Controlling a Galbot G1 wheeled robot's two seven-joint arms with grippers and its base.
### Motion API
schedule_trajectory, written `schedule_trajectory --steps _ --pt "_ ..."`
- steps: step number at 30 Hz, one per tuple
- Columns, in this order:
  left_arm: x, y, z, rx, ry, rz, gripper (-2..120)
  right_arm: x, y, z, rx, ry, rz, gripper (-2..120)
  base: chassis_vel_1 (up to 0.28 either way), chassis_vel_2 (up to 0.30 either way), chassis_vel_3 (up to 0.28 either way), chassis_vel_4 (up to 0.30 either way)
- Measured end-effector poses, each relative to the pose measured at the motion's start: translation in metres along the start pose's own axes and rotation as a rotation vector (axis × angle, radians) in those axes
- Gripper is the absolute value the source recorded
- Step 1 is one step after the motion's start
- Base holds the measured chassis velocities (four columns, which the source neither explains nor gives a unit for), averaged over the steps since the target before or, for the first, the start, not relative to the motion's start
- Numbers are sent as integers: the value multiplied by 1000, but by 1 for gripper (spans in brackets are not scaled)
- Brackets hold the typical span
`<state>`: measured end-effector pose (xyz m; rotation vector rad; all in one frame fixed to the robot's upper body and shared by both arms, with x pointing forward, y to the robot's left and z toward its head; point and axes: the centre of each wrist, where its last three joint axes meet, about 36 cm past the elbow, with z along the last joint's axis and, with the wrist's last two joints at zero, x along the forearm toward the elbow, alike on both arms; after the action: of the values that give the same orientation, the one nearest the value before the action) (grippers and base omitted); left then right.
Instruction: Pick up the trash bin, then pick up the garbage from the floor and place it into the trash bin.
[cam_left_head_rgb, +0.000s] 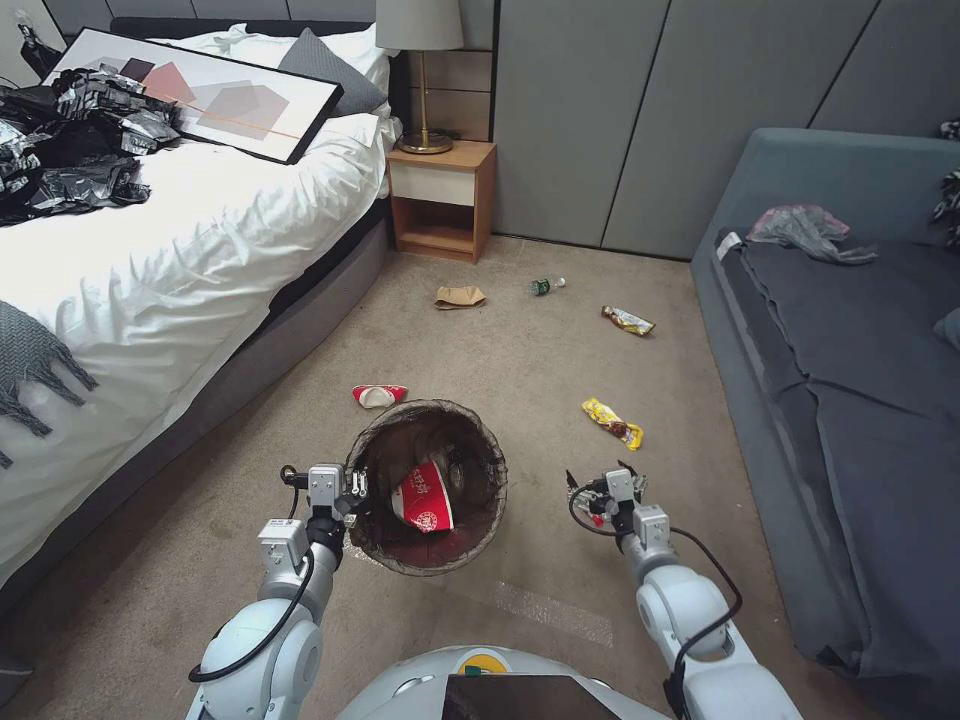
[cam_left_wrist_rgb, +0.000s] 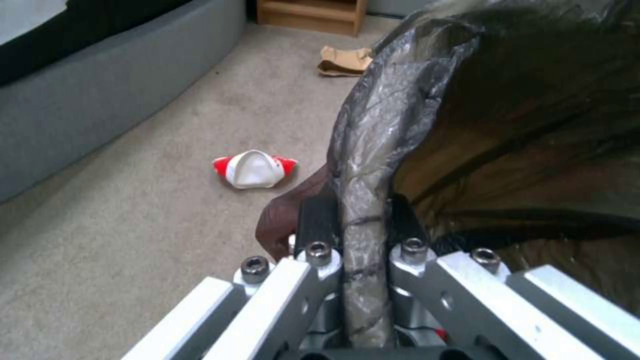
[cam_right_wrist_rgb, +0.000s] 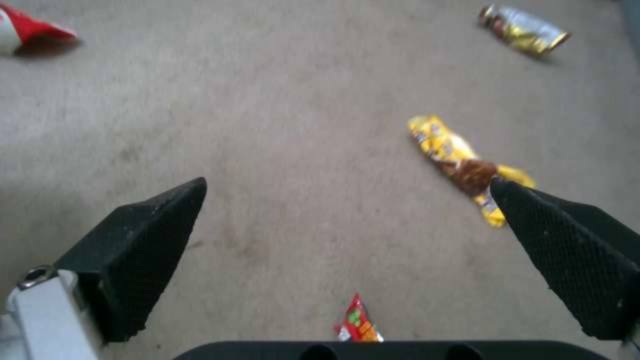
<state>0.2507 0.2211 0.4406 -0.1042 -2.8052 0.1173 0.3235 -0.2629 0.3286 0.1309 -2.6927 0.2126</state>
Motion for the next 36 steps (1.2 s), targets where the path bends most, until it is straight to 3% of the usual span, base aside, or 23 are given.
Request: schedule_trajectory --steps 14,24,36 --pt "-1 2 2 4 6 -14 2 -43 -22 54 9 202 -5 100 0 0 0 0" --pt "0 2 3 3 11 -23 2 -50 -26 84 -3 239 28 100 0 0 0 0" --pt "2 2 4 3 14 -25 2 -65 -30 90 -11 218 37 100 0 0 0 0"
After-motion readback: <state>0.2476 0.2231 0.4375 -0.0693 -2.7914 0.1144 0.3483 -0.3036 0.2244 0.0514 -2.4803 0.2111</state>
